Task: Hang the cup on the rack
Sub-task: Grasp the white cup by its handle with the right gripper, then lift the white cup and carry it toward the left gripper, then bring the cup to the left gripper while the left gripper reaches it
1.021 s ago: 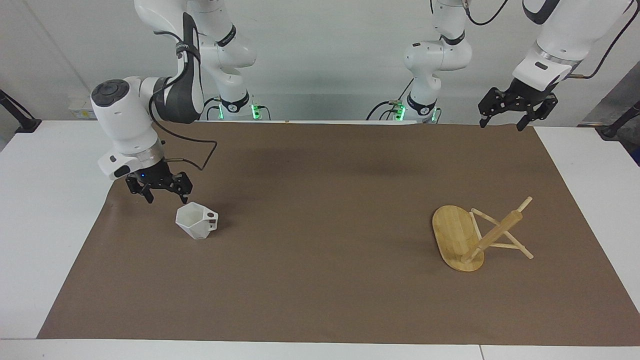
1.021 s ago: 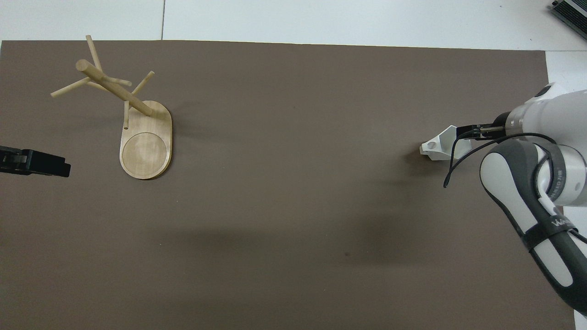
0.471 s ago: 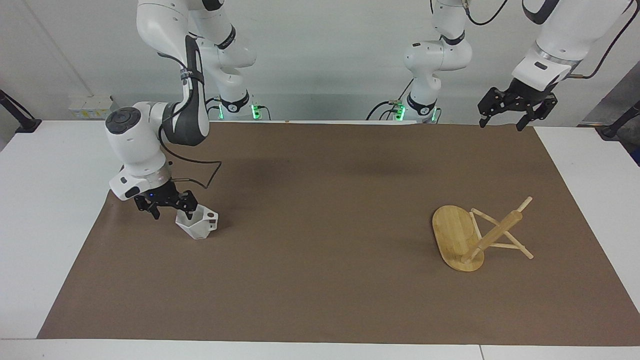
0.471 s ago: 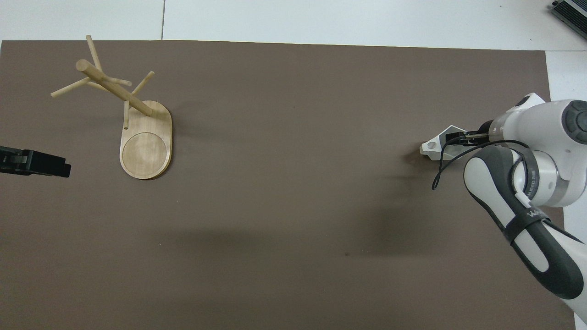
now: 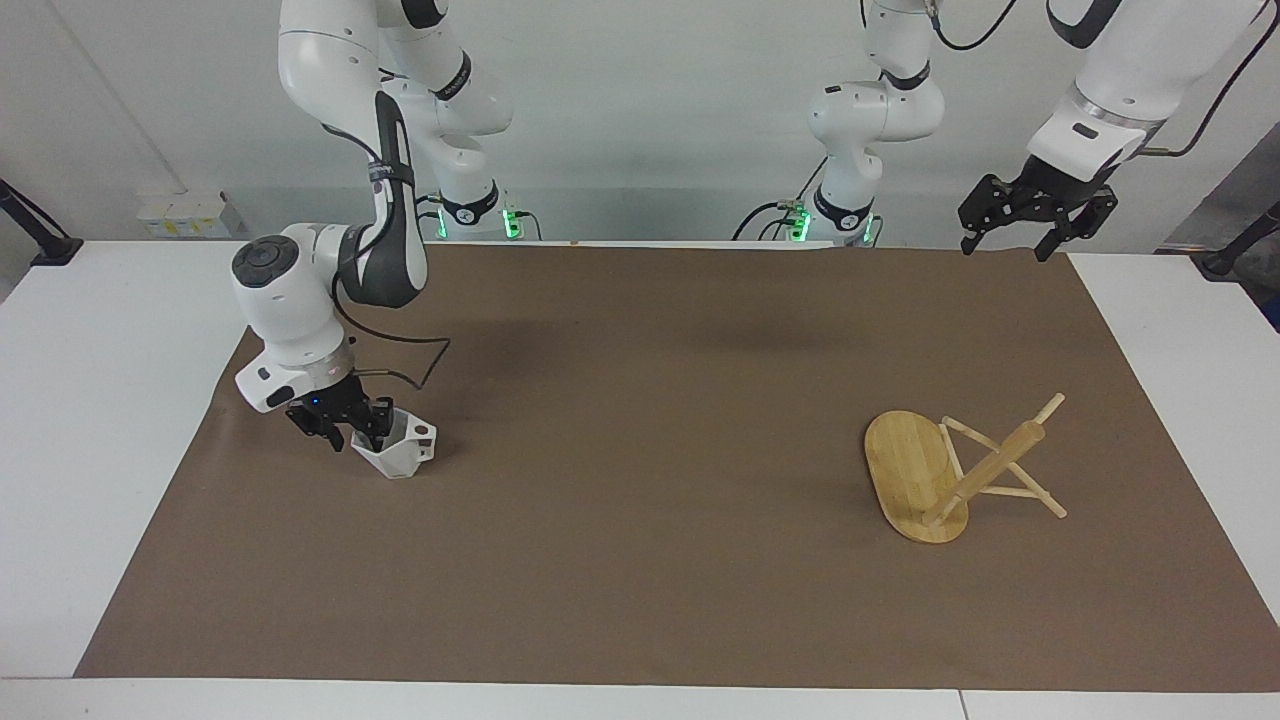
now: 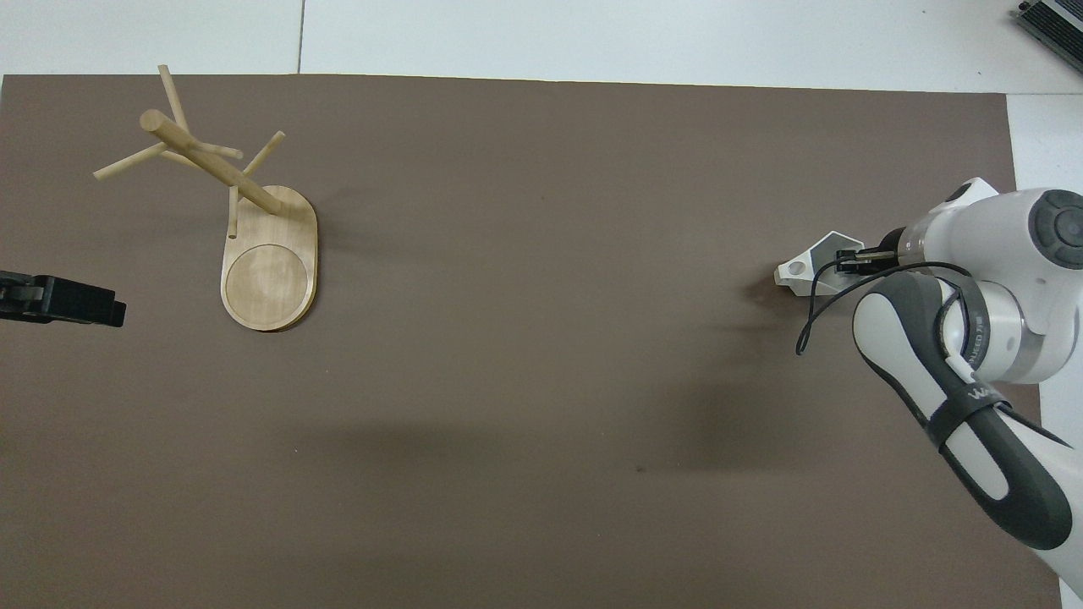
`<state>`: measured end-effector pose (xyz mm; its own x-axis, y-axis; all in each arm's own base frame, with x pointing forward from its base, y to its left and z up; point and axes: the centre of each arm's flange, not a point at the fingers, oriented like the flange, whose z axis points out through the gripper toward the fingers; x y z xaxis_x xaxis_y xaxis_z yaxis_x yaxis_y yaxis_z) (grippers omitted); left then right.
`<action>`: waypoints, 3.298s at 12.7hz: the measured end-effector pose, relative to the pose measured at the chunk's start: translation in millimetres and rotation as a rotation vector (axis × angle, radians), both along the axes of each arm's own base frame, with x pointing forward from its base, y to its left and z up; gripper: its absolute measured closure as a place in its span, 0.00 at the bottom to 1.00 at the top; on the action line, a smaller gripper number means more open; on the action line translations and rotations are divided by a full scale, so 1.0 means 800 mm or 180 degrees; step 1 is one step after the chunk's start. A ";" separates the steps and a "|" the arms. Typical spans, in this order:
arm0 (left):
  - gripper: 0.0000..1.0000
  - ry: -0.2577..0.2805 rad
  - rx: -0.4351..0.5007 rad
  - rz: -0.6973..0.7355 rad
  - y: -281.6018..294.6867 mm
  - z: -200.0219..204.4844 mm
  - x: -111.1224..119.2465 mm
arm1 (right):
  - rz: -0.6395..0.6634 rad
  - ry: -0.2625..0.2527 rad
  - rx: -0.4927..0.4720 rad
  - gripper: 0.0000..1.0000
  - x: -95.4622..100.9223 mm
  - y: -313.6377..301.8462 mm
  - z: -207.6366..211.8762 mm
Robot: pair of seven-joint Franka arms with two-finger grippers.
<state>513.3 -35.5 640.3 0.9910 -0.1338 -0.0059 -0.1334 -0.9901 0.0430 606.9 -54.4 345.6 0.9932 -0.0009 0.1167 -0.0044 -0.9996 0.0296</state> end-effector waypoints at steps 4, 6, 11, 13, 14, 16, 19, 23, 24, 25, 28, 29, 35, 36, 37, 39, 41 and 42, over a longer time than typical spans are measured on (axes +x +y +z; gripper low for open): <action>0.00 -0.0013 0.0001 -0.0058 -0.005 0.001 0.000 | -0.0071 0.0014 0.0101 0.96 0.003 0.002 0.015; 0.00 -0.0021 0.0001 -0.0154 -0.006 0.001 0.000 | -0.0100 0.0076 0.0149 0.96 0.002 0.002 0.016; 0.00 -0.0022 0.0001 -0.0196 -0.008 0.001 0.000 | -0.0149 0.0375 0.0728 0.96 0.025 0.029 0.154; 0.00 -0.0047 0.0000 -0.0254 -0.008 0.002 0.001 | -0.0025 0.0358 0.0926 0.96 0.022 0.051 0.229; 0.00 -0.0080 -0.0001 -0.0369 -0.008 0.003 0.002 | 0.0070 0.0364 0.0977 0.96 0.017 0.067 0.258; 0.00 -0.0117 -0.0020 -0.0667 -0.008 0.003 0.003 | 0.0307 0.0378 0.1197 0.96 0.000 0.113 0.306; 0.00 -0.0240 -0.0302 -0.1056 -0.018 0.007 0.005 | 0.0549 0.0392 0.1998 0.96 -0.030 0.172 0.361; 0.00 -0.0482 -0.0755 -0.1672 -0.033 0.014 0.008 | 0.0669 0.0471 0.2582 0.96 -0.039 0.215 0.373; 0.00 -0.0551 -0.0839 -0.1803 -0.036 0.015 0.009 | 0.0677 0.0508 0.2593 0.96 -0.041 0.235 0.370; 0.00 -0.0619 -0.0931 -0.1920 -0.040 0.017 0.009 | 0.0648 0.0531 0.2593 0.96 -0.043 0.260 0.366; 0.00 -0.0858 -0.1165 -0.2259 -0.048 0.010 0.014 | 0.0605 0.0515 0.2602 0.96 -0.049 0.345 0.349; 0.00 -0.0946 -0.1212 -0.2365 -0.049 0.002 0.015 | 0.0629 0.0556 0.2599 0.96 -0.053 0.370 0.341; 0.00 -0.1196 -0.1426 -0.2886 -0.058 -0.022 -0.009 | 0.0496 0.0837 0.2652 0.96 -0.063 0.430 0.310; 0.00 -0.1187 -0.1438 -0.2937 -0.063 -0.027 -0.015 | 0.0477 0.0825 0.2685 0.96 -0.062 0.434 0.310; 0.00 -0.1195 -0.1440 -0.2989 -0.072 -0.029 -0.020 | 0.0441 0.0796 0.2762 0.96 -0.060 0.435 0.312; 0.00 -0.1294 -0.1477 -0.3068 -0.100 -0.026 -0.025 | 0.0274 0.0720 0.2891 0.96 -0.053 0.434 0.318; 0.00 -0.1464 -0.1540 -0.3095 -0.128 -0.021 -0.025 | 0.0178 0.0703 0.2920 0.96 -0.054 0.448 0.317; 0.00 -0.1508 -0.1571 -0.3110 -0.138 -0.020 -0.027 | 0.0147 0.0695 0.2927 0.96 -0.057 0.459 0.316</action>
<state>492.0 -145.9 624.4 0.3579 -0.7178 0.5972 -0.9268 -0.3508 0.1338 561.5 312.6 598.4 0.9943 0.0399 -0.0987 -0.0515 -0.6304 -0.7746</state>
